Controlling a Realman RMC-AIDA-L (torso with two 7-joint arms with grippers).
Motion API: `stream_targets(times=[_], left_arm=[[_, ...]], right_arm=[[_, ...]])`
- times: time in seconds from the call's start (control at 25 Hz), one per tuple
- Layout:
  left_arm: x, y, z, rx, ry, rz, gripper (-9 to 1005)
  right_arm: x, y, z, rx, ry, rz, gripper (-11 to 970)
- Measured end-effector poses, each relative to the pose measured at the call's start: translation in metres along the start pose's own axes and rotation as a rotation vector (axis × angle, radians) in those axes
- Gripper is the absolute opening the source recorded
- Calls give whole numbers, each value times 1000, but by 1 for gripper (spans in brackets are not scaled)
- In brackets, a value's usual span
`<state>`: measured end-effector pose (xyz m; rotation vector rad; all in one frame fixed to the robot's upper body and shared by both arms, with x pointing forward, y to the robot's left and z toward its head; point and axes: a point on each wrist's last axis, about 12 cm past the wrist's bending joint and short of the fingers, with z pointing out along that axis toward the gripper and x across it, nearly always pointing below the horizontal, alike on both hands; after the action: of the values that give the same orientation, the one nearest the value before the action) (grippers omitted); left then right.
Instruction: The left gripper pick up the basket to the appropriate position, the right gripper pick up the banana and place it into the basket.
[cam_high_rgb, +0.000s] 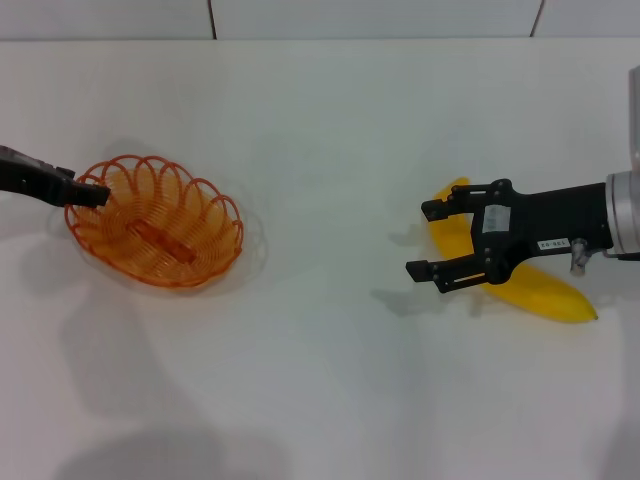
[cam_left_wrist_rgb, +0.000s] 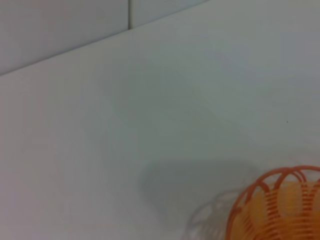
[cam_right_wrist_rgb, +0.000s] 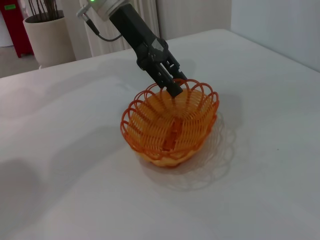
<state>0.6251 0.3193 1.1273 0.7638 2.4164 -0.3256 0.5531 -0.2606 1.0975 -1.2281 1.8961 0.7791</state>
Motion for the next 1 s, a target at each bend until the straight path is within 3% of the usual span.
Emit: stream_targets(times=[0.56,1.0], left_arm=[[1,-2,5,-4,-5,-2,562],[2,-1,5,-17,-8,-6,372]], right_arm=[[0,0,0,0,0,1,878],[1,0,0,-1,0,3,878]])
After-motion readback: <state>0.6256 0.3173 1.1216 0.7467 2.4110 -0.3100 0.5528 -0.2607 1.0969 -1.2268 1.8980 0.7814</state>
